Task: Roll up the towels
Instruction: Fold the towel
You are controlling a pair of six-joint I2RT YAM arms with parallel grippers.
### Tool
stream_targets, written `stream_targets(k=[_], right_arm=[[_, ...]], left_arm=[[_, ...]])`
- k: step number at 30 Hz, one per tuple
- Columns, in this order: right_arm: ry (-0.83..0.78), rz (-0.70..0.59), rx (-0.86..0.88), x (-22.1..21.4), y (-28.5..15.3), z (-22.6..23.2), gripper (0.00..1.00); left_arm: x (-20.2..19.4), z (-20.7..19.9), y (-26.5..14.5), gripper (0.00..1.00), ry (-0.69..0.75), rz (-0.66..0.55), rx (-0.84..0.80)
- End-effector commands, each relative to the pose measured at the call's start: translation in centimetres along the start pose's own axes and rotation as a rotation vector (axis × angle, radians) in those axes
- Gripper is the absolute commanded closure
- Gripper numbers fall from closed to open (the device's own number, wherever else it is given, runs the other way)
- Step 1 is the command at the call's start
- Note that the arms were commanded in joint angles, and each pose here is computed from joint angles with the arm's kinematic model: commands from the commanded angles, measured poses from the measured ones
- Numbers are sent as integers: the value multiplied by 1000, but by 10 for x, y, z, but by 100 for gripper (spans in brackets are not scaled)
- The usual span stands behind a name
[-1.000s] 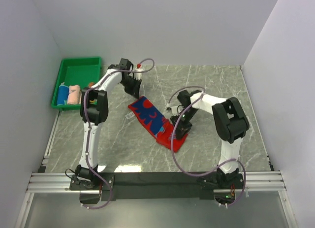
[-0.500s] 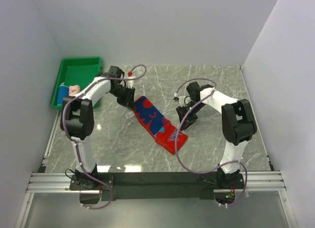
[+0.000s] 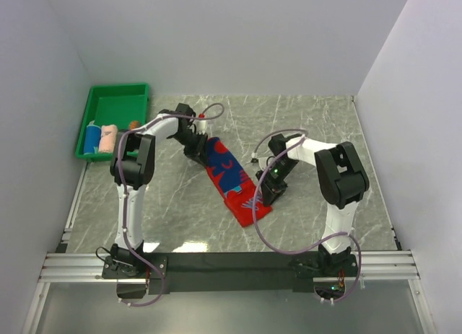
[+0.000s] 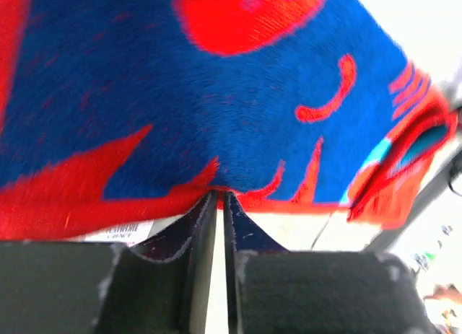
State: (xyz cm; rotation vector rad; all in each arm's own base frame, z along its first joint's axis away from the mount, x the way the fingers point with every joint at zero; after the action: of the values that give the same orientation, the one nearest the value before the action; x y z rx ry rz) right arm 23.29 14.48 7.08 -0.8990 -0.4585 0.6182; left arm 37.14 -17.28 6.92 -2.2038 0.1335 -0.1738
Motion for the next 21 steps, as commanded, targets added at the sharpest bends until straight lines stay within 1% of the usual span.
stream_targets(k=[1,2,4,7,9,11,12,13,14,15,17,18,19,21], right_arm=[[1,3,97,5,13,12,69],[0,-4,110,8,14,13,69],[-19,-1,127,10,15,16,68],[-56,-53,208,19,6,30,65],[-80,-86,254,23,-4,41,64],[-126,-166,215,30,-24,46,63],[-138,-196,191,32,-31,47,61],[-151,-254,160,37,-48,48,60],[-164,-285,141,42,-54,46,59],[-171,-306,110,46,-61,44,59],[-200,-364,63,65,-73,43,59],[-201,-372,51,72,-75,41,59],[-195,-377,55,86,-75,37,59],[-187,-353,80,95,-69,37,62]], left_arm=[[43,22,-1,86,14,-120,86],[55,24,-7,87,11,-152,89],[64,42,-10,87,-17,-165,101],[76,45,-21,83,46,-187,89],[80,35,-32,76,88,-200,54],[77,23,-40,69,130,-208,4],[78,12,-55,67,168,-249,-10],[70,9,-56,62,185,-242,-28],[68,3,-64,58,206,-260,-47],[68,-12,-83,55,259,-322,-53],[58,-17,-90,50,271,-340,-59],[56,-25,-103,50,291,-378,-52],[52,-25,-104,49,276,-375,-52],[47,-31,-110,51,267,-376,-55]])
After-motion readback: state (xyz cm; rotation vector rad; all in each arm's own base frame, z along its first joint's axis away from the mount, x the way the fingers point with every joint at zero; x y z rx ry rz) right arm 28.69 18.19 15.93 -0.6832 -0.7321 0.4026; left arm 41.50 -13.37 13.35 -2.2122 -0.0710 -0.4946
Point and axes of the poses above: each gripper's point midway between its finger pads, its own y axis out along the fingers, its own z axis along the line the jaws close on, x = y × z, the point moved 6 cm from there along -y, back along the fingers, and after that the axes turned 13 degrees about -y, right-handed, at the moved point
